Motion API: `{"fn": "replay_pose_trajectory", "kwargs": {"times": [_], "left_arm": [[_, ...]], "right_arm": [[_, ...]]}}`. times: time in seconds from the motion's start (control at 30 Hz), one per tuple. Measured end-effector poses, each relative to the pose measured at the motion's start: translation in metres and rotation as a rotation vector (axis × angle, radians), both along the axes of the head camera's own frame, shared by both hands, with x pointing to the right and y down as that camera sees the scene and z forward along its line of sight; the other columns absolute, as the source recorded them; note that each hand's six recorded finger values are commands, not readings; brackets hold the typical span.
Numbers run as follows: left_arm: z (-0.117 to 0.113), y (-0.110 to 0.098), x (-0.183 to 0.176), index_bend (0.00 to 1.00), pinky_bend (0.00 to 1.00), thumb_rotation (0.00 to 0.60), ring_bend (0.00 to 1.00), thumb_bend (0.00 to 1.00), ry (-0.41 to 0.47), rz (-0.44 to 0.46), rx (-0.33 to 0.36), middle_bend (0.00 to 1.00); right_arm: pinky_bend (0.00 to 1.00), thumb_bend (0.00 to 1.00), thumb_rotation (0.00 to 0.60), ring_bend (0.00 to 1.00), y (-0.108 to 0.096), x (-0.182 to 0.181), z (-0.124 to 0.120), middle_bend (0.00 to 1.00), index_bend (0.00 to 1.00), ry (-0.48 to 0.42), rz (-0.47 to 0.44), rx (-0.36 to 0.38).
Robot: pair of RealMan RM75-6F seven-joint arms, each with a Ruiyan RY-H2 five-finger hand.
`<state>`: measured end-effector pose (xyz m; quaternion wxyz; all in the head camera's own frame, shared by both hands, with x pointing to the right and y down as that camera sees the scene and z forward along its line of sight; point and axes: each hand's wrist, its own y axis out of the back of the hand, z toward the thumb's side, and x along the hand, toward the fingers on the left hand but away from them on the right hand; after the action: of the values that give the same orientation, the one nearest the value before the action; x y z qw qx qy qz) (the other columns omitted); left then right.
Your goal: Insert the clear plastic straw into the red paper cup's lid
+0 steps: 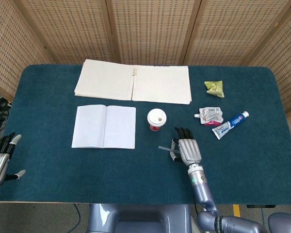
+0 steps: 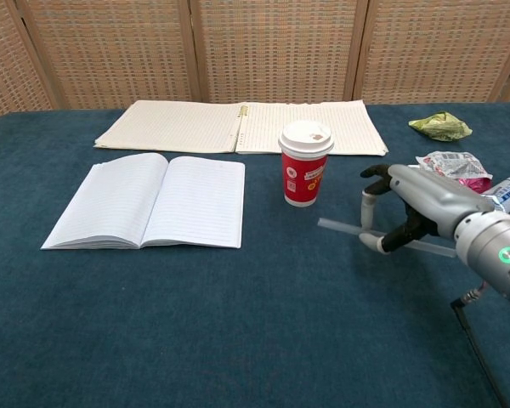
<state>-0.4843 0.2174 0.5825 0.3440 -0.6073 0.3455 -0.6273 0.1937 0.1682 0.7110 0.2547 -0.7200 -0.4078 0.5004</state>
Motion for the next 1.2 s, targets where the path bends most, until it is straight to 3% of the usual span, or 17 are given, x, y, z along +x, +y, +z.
{"fn": "replay_pose_trajectory", "kwargs": {"times": [0.17, 0.5, 0.67, 0.83, 0.97, 1.2], "left_arm": [[0.002, 0.000, -0.002, 0.00, 0.00, 0.600, 0.00, 0.07, 0.001, -0.007, -0.007, 0.00], [0.012, -0.003, 0.000, 0.00, 0.00, 0.600, 0.00, 0.07, 0.000, -0.008, -0.033, 0.00], [0.020, -0.004, 0.003, 0.00, 0.00, 0.600, 0.00, 0.07, -0.002, 0.001, -0.054, 0.00], [0.026, -0.005, -0.001, 0.00, 0.00, 0.600, 0.00, 0.07, -0.016, -0.009, -0.070, 0.00], [0.032, -0.006, -0.004, 0.00, 0.00, 0.600, 0.00, 0.07, -0.025, -0.018, -0.084, 0.00], [0.036, -0.006, -0.006, 0.00, 0.00, 0.600, 0.00, 0.07, -0.024, -0.024, -0.093, 0.00]], "right_arm": [[0.00, 0.55, 0.600, 0.00, -0.023, 0.002, -0.028, 0.20, 0.62, -0.166, 0.101, 0.070], [0.00, 0.55, 0.600, 0.00, -0.080, 0.003, -0.088, 0.21, 0.62, -0.716, 0.347, 0.145], [0.00, 0.54, 0.600, 0.00, -0.101, -0.008, -0.102, 0.22, 0.63, -0.923, 0.418, 0.104], [0.00, 0.54, 0.600, 0.00, -0.116, -0.025, -0.099, 0.23, 0.64, -1.142, 0.519, -0.009], [0.00, 0.54, 0.600, 0.00, -0.122, -0.036, -0.089, 0.23, 0.64, -1.248, 0.566, -0.071], [0.00, 0.55, 0.600, 0.00, -0.124, -0.049, -0.062, 0.23, 0.64, -1.277, 0.597, -0.096]]}}
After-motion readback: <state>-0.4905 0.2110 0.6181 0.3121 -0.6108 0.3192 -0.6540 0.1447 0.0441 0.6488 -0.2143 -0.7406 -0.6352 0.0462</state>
